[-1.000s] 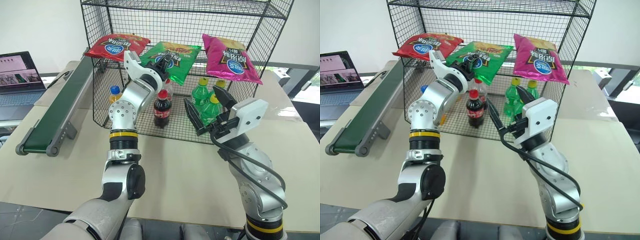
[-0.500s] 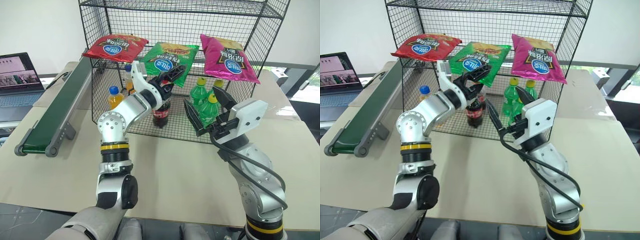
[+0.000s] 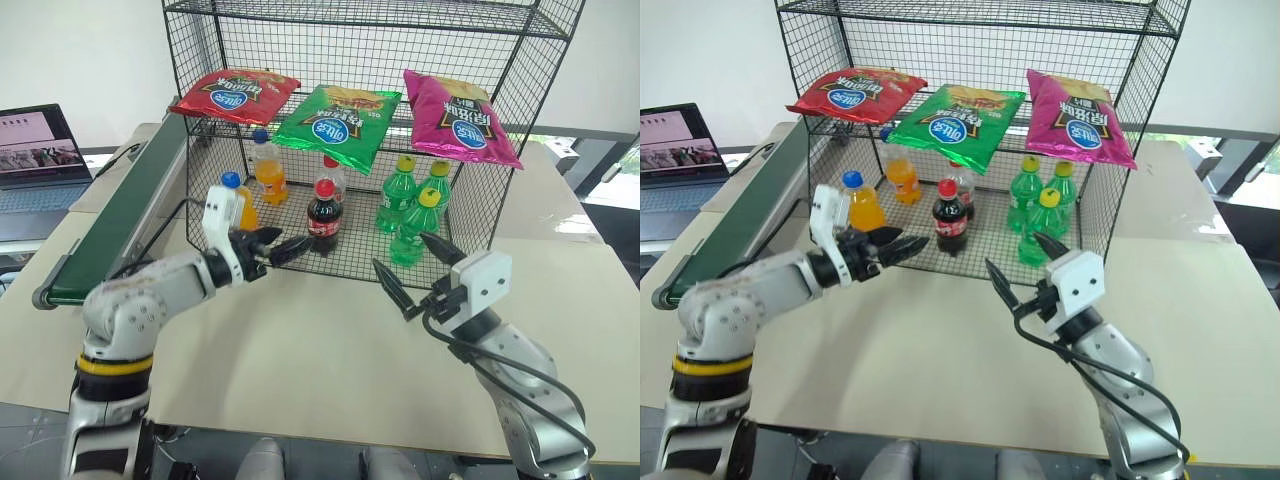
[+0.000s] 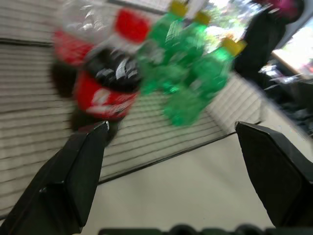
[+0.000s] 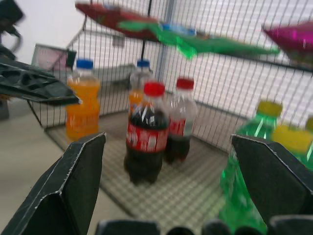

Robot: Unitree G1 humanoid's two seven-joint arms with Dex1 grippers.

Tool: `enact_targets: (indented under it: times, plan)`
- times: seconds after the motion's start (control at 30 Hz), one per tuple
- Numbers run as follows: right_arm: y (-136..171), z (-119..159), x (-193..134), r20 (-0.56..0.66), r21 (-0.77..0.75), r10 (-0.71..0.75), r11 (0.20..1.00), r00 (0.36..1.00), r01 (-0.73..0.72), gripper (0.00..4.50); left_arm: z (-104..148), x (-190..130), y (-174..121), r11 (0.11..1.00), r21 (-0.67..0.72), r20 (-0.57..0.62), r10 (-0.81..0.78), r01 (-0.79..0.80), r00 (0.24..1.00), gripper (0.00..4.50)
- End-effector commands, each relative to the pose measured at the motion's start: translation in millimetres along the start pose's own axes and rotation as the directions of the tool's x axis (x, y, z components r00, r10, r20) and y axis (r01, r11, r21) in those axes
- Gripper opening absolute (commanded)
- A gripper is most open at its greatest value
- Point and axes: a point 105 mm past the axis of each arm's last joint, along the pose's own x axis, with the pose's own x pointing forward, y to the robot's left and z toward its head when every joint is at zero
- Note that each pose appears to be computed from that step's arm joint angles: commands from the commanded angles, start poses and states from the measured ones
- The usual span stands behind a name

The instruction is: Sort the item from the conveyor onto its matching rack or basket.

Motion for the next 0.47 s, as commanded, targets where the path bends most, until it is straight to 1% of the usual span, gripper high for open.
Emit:
enact_targets:
  times: [0.03, 0.1, 0.13, 0.2, 0.23, 0.4, 0.47]
  plan:
    - [-11.3, -12.2, -12.3, -0.032, -0.005, -0.092, 0.996, 0.995, 0.092, 4.5, -6.3, -7.7, 21.4, 0.971, 0.156, 0.062, 0.171, -0.179, 0.983, 4.43]
    - [-12.4, -26.4, -17.6, -0.085, -0.026, -0.118, 0.993, 0.989, 0.116, 4.5, -21.4, -11.3, 33.3, 0.928, 0.268, 0.072, 0.249, -0.259, 0.966, 4.43]
    - [-12.6, -33.0, -20.1, -0.108, -0.032, -0.135, 0.991, 0.985, 0.132, 4.5, -36.5, -13.4, 37.0, 0.915, 0.302, 0.055, 0.262, -0.266, 0.963, 4.43]
    - [-18.2, -47.7, -25.6, -0.157, -0.029, -0.201, 0.98, 0.967, 0.199, 4.5, -68.9, -18.1, 44.6, 0.913, 0.302, 0.014, 0.284, -0.275, 0.959, 4.43]
    - [-20.0, -51.2, -27.1, -0.167, -0.028, -0.219, 0.976, 0.961, 0.218, 4.5, -76.7, -19.4, 46.5, 0.915, 0.292, 0.008, 0.29, -0.28, 0.957, 4.43]
    - [-26.6, -66.5, -31.7, -0.208, -0.041, -0.278, 0.96, 0.938, 0.275, 4.5, -80.6, -14.2, 46.4, 0.916, 0.277, 0.047, 0.288, -0.29, 0.956, 4.43]
    - [-29.1, -70.8, -31.3, -0.215, -0.047, -0.298, 0.954, 0.93, 0.295, 4.5, -84.3, -10.3, 45.1, 0.921, 0.277, 0.027, 0.277, -0.273, 0.961, 4.43]
